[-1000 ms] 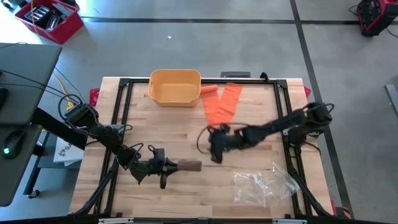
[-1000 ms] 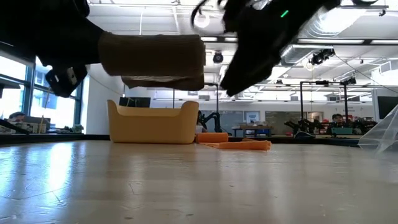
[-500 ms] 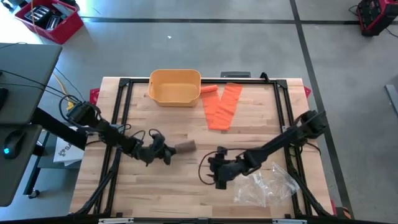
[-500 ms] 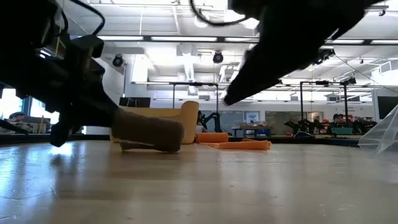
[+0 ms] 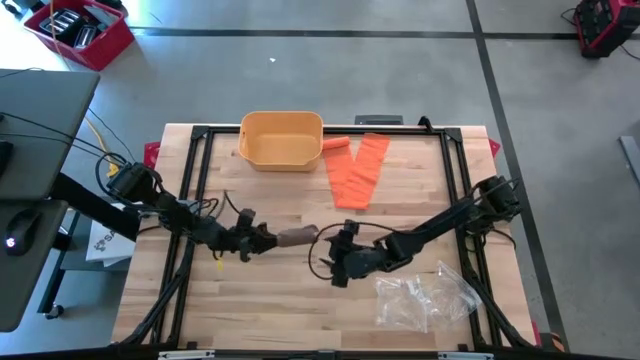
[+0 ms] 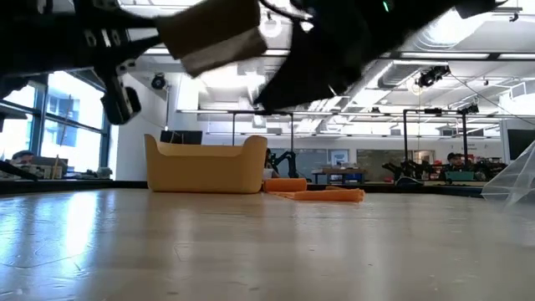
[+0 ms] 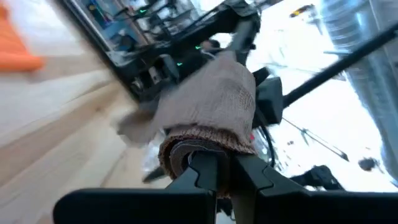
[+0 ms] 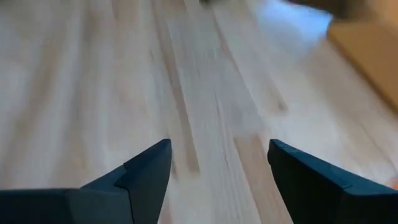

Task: Roll bandage
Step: Roll the brown bandage

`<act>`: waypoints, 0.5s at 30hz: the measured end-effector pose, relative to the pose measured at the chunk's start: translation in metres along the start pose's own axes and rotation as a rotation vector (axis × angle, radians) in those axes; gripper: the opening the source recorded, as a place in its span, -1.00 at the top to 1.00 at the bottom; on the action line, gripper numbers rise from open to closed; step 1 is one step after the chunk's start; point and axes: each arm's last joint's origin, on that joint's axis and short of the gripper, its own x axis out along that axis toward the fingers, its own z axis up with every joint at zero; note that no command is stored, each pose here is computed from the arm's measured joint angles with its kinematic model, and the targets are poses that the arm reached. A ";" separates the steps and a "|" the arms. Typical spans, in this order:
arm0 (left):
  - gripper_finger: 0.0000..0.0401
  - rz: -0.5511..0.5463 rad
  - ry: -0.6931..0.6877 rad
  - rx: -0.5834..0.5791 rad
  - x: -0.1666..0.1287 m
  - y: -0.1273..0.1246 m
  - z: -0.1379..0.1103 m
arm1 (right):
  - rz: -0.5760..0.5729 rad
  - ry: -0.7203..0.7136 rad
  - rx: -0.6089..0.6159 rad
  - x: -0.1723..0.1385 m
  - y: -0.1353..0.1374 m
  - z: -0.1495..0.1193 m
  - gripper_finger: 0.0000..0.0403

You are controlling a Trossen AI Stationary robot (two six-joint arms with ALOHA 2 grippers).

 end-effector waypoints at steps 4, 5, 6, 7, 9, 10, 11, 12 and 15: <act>0.95 -0.067 0.005 0.017 0.006 -0.011 0.002 | -0.018 -0.233 0.008 -0.006 0.007 0.023 -0.22; 0.95 -0.078 0.011 0.020 0.008 -0.012 0.002 | -0.037 -0.282 0.012 -0.007 0.007 0.028 -0.21; 0.95 -0.095 0.018 0.023 0.010 -0.015 0.002 | -0.065 -0.322 0.020 -0.009 0.006 0.033 -0.20; 0.95 -0.119 0.024 0.026 0.013 -0.018 0.002 | -0.089 -0.345 0.026 -0.009 0.004 0.036 -0.19; 0.95 -0.152 0.032 0.038 0.016 -0.022 0.002 | -0.126 -0.356 0.024 -0.008 0.001 0.038 -0.17; 0.95 -0.164 0.036 0.040 0.018 -0.024 0.001 | -0.128 -0.354 0.028 -0.007 -0.001 0.038 -0.17; 0.95 -0.176 0.037 0.044 0.020 -0.026 0.002 | -0.122 -0.348 0.033 -0.006 -0.002 0.038 -0.17; 0.95 -0.189 0.038 0.048 0.021 -0.028 0.002 | -0.116 -0.343 0.040 -0.005 -0.003 0.037 -0.17; 0.95 -0.207 0.047 0.061 0.023 -0.030 0.001 | -0.112 -0.318 0.027 -0.005 -0.001 0.034 -0.17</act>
